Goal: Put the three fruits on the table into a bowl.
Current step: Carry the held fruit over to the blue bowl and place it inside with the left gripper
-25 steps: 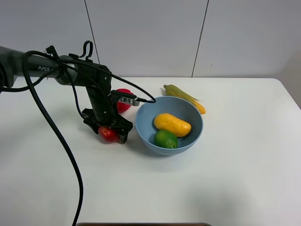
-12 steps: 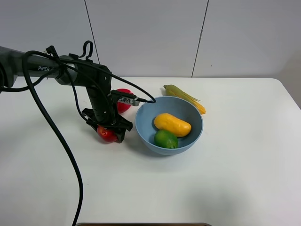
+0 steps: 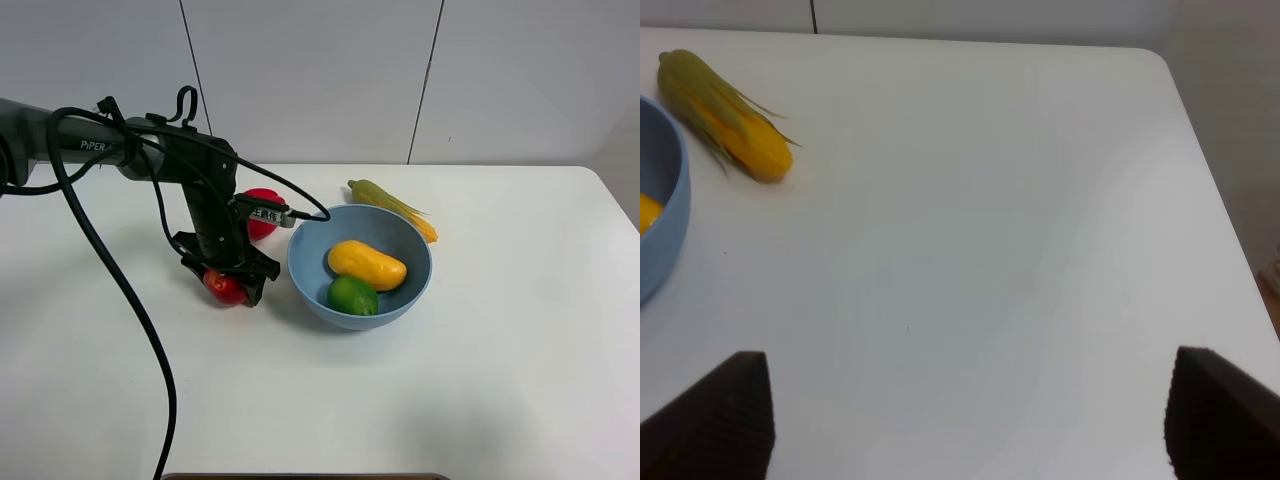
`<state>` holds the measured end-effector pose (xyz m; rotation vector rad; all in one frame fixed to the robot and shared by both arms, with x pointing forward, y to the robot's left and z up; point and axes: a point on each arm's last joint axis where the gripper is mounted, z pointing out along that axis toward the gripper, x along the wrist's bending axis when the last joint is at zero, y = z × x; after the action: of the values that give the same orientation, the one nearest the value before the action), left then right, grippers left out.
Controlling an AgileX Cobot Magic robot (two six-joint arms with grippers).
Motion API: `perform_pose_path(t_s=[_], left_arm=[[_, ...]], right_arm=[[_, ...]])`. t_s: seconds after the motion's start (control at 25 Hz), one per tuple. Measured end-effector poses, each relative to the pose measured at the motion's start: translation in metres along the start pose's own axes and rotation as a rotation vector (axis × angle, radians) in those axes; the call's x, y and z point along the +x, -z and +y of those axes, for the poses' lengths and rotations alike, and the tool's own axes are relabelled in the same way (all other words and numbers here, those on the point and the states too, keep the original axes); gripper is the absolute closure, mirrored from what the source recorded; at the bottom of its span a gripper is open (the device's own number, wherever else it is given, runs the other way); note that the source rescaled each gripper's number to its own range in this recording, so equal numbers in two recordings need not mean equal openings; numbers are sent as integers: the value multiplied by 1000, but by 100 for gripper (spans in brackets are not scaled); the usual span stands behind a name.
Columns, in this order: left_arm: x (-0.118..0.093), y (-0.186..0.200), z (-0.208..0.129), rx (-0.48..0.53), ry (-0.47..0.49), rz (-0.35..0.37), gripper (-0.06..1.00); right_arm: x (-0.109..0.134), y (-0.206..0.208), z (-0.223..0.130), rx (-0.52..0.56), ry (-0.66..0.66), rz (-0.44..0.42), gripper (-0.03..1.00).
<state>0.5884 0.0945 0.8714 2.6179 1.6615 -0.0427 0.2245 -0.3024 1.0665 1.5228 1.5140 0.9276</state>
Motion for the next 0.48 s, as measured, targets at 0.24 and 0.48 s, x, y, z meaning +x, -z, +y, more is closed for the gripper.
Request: perform_pose_path(t_s=[0.24,0.48], left_arm=[[2,19,0,-38,-16,25,68],[3,49,0,-103,-21,52,68]], right_arm=[[0,0,0,0,0,0,46],[0,0,0,0,0,0,46]])
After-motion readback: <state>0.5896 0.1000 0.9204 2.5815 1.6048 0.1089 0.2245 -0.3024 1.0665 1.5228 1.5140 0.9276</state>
